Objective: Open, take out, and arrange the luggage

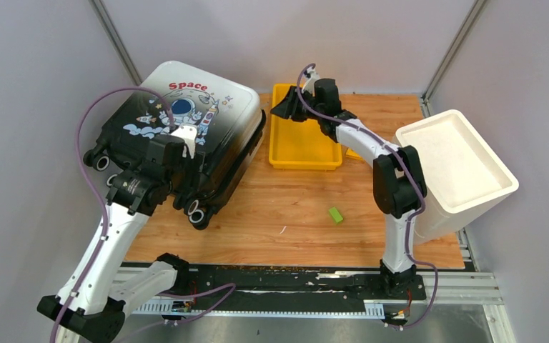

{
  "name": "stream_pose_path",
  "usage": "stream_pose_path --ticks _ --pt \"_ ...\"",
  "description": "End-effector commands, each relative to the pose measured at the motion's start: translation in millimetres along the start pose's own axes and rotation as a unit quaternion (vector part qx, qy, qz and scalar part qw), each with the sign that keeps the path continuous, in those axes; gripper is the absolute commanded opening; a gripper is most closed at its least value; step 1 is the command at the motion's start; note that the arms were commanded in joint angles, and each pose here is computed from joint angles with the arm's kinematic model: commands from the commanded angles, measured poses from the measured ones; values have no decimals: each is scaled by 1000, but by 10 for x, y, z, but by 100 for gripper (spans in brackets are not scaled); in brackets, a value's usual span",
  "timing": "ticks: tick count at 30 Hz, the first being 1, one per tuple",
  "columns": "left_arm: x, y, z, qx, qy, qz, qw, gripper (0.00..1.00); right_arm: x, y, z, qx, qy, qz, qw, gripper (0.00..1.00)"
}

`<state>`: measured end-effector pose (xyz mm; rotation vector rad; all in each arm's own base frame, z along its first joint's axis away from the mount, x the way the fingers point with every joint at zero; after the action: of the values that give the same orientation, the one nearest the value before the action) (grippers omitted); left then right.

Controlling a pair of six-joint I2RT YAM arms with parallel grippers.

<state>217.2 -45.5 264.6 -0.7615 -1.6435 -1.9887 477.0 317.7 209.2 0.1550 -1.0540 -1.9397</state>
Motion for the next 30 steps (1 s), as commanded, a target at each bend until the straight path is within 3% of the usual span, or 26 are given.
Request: stream_pose_path --ticks 1,6,11,16,30 --pt "45 -103 -46 -21 -21 12 999 70 -84 454 -94 -11 -13 -53 998 45" --pt "187 -27 -121 1 -54 -13 998 71 -277 440 -154 3 13 -25 1000 41" --pt "465 263 -146 64 -81 -103 989 71 -423 368 -241 -18 16 -16 1000 37" --pt "671 354 -86 98 -82 -149 981 72 -545 255 -373 -32 8 1 999 36" --pt "661 334 0 105 -57 -163 979 74 -749 -27 -375 -63 23 40 997 36"
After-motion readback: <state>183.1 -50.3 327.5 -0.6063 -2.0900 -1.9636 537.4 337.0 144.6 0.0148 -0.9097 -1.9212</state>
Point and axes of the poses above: each gripper's point midway between its finger pads, its own x axis back along the fingers, its own z axis along the line the jaws close on, y = z × x, the point moved 2 cm from there along x, back along the fingers, and after that the axes turned 1 degree about x, right-handed, at the moved point
